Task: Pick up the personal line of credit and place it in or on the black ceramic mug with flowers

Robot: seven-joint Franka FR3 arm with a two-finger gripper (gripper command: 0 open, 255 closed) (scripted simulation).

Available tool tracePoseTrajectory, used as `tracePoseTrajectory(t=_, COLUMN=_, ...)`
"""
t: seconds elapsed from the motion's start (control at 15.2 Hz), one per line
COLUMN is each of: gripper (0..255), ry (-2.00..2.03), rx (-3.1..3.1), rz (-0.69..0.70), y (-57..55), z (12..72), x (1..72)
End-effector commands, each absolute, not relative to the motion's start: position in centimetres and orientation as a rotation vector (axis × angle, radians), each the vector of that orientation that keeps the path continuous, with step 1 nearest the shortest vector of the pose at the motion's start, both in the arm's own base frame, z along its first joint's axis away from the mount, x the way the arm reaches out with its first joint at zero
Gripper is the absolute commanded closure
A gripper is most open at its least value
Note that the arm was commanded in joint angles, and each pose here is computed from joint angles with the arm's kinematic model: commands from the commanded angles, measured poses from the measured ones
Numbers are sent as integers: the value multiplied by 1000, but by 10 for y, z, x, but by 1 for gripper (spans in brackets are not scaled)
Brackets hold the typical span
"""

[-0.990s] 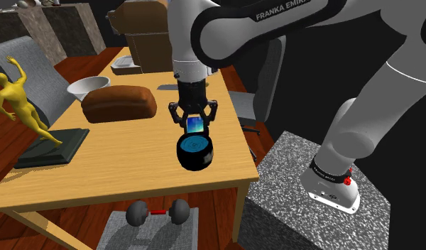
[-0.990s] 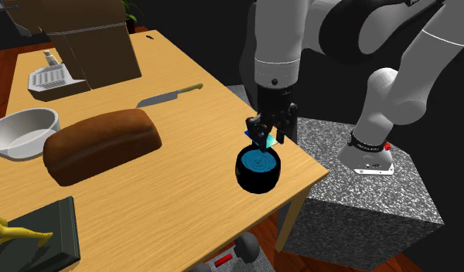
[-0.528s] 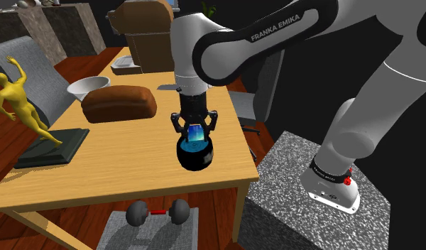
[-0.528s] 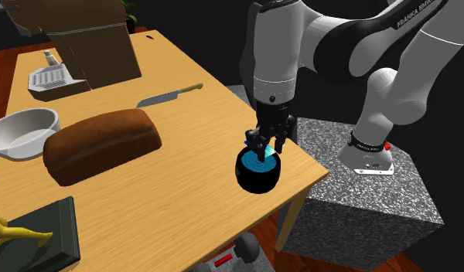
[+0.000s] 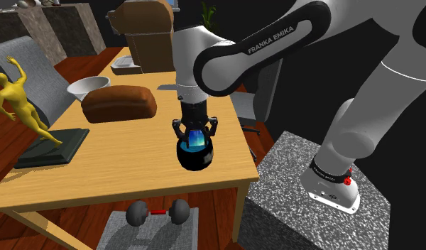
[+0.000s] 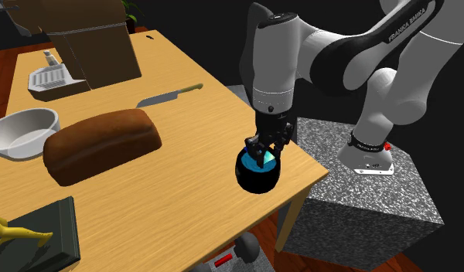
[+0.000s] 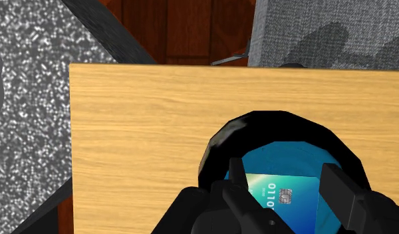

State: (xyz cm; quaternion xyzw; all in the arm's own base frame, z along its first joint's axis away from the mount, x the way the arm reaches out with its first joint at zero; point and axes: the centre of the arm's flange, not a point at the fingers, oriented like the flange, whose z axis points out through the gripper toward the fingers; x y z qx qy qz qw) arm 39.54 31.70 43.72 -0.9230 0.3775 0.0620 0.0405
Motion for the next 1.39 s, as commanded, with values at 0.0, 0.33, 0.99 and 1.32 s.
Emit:
tracePoseTrajectory(t=0.0, gripper=255, ry=1156, rx=-2827, rz=190, y=317, z=437, x=395)
tracePoseTrajectory(t=0.33, gripper=0, ry=1156, rx=-2827, rz=190, y=317, z=437, x=395)
tracePoseTrajectory(t=0.99, gripper=0, ry=1156, rx=-2827, rz=190, y=311, z=487, x=400)
tracePoseTrajectory(t=1.32, gripper=0, ry=1156, rx=-2827, rz=190, y=311, z=487, x=400)
